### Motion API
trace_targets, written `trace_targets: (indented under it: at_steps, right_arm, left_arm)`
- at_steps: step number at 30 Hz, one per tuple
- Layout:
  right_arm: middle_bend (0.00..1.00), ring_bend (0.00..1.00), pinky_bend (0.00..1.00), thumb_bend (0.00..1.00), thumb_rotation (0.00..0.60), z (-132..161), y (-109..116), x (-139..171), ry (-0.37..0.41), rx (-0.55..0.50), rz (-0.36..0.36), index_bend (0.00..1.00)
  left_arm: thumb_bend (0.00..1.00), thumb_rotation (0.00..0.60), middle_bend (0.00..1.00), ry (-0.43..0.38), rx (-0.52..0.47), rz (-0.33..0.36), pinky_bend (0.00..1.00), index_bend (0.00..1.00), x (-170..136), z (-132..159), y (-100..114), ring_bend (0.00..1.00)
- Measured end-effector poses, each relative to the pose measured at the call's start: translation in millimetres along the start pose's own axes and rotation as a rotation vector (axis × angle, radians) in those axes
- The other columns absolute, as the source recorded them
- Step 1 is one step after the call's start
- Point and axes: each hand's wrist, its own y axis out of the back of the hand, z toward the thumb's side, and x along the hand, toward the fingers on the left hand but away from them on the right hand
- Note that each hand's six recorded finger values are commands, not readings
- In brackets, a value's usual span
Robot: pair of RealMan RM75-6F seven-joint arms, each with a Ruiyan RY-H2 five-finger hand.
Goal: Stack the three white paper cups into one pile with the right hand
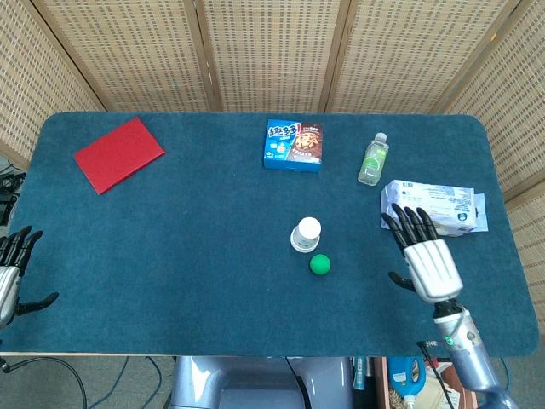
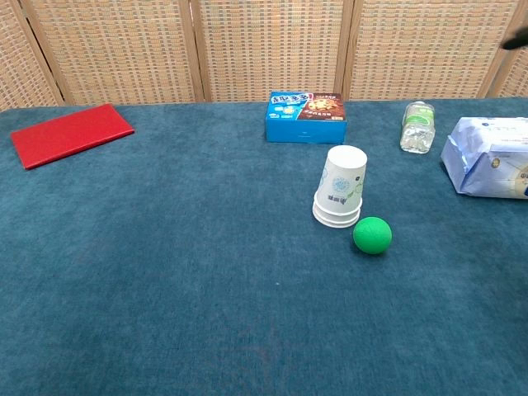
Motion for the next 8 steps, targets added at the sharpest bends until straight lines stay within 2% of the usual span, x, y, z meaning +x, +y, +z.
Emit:
trace_targets:
  at_steps: [3,8]
  right_arm:
    - [0.00,0.00,0.00,0.00,0.600,-17.0,0.6,20.8,-0.024,0.006,-0.039,0.00]
    - [0.00,0.00,0.00,0.00,0.600,-28.7,-3.7,39.3,-0.006,-0.014,-0.065,0.00]
  left_arm:
    - [0.15,0.600,0.00,-0.005,-0.004,0.005,0.00,0.00,-2.2,-0.4,1.0,0.00]
    - [0.15,0.600,0.00,-0.008,0.003,0.011,0.00,0.00,-5.2,0.5,1.1,0.00]
